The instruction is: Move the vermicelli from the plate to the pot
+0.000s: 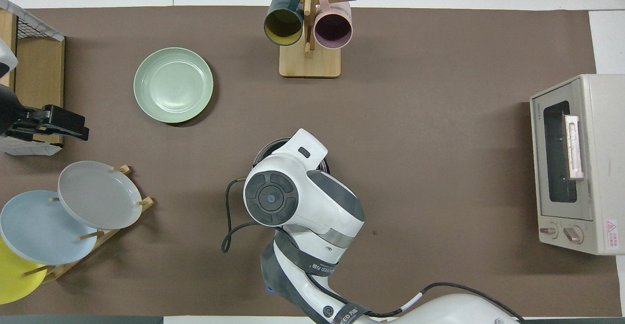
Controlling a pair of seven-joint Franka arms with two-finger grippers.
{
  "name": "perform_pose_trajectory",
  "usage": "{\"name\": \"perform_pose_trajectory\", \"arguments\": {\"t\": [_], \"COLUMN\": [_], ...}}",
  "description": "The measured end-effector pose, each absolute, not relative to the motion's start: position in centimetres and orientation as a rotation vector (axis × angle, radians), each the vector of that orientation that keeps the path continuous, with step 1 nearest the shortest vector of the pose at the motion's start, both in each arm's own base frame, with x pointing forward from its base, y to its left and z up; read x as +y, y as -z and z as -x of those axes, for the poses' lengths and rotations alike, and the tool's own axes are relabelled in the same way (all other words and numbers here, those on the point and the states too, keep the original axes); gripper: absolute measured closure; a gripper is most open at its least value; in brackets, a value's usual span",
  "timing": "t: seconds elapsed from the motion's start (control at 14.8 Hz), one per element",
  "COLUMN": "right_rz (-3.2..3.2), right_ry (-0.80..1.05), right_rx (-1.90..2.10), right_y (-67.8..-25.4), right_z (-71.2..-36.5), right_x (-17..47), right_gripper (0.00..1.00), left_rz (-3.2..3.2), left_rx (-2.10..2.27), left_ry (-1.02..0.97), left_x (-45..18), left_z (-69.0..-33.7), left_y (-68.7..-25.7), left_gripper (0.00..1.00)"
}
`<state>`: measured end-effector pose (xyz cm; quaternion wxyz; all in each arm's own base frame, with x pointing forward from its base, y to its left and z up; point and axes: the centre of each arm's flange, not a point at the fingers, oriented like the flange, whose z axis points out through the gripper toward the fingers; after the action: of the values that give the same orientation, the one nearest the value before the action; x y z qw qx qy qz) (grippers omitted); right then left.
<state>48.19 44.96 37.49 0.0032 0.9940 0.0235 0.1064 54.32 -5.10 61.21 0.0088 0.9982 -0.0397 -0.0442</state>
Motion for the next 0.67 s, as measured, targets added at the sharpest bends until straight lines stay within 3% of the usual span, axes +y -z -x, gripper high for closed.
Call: {"name": "perform_pose_trajectory", "arguments": {"t": [0.67], "right_rz": [-3.094], "right_ry": [-0.336], "right_rx": [0.088], "right_y": [-37.58], "right_z": [-48.07], "right_x": [44.85], "right_gripper": [0.64], "left_rz": [-3.118], "left_rx": [-0.124], "left_ry": [0.138], "left_x": [-5.1], "left_z": [-54.32], "left_y": [-61.21], "left_gripper": [0.0]}}
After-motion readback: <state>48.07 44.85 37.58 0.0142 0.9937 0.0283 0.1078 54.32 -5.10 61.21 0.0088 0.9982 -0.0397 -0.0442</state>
